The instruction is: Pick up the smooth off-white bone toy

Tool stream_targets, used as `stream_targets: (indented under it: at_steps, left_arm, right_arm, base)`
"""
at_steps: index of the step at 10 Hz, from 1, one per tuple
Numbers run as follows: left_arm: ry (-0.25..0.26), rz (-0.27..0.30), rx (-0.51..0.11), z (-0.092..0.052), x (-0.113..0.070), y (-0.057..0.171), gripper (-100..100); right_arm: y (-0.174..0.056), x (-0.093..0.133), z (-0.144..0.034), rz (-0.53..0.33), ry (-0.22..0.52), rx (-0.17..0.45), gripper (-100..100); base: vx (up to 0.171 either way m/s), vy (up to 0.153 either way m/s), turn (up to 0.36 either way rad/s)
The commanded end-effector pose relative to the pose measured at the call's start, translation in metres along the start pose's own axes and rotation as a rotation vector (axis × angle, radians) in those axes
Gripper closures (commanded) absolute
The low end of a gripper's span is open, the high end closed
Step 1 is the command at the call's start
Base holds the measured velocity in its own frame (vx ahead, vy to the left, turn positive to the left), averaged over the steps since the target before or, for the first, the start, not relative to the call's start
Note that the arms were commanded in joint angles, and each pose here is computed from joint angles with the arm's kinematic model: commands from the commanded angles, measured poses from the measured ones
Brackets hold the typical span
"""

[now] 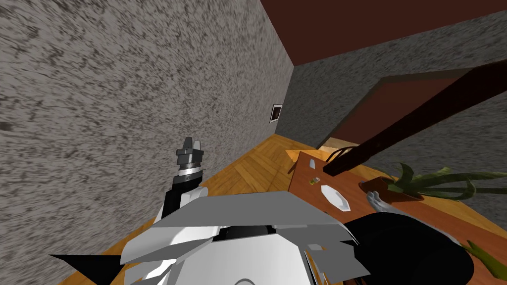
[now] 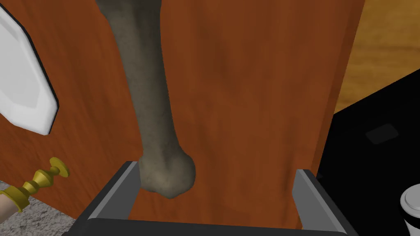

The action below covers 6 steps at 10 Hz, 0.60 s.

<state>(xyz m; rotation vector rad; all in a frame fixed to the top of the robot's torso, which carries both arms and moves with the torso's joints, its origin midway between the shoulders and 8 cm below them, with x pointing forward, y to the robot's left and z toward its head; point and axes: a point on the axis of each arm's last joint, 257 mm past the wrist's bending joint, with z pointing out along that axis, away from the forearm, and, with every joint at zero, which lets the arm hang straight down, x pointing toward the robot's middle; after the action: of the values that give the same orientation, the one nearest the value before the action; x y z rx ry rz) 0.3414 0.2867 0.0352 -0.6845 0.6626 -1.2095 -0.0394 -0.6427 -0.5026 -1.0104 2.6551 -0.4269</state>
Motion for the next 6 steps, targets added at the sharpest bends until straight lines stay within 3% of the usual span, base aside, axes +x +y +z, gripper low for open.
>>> stream_targets:
  at_steps: [1, 3, 5, 6]
  left_arm:
    - [0.0, 0.0, 0.0, 0.0, 0.0, 0.0, 0]
    - [0.0, 0.0, 0.0, 0.0, 0.0, 0.0, 0]
    - [0.0, 0.0, 0.0, 0.0, 0.0, 0.0, 0]
    - [0.0, 0.0, 0.0, 0.0, 0.0, 0.0, 0]
  right_arm:
    - [0.002, 0.018, -0.009, -0.032, 0.041, -0.018, -100]
    - [0.03, 0.031, -0.01, -0.055, 0.069, -0.068, -100]
    - [0.026, 0.029, -0.011, -0.052, 0.067, -0.06, -100]
    - [0.026, 0.029, -0.011, -0.054, 0.066, -0.062, 0]
  base:
    - [0.122, -0.144, 0.14]
    - [0.105, -0.173, 0.148]
    - [0.042, -0.066, 0.008]
    - [0.006, -0.009, 0.003]
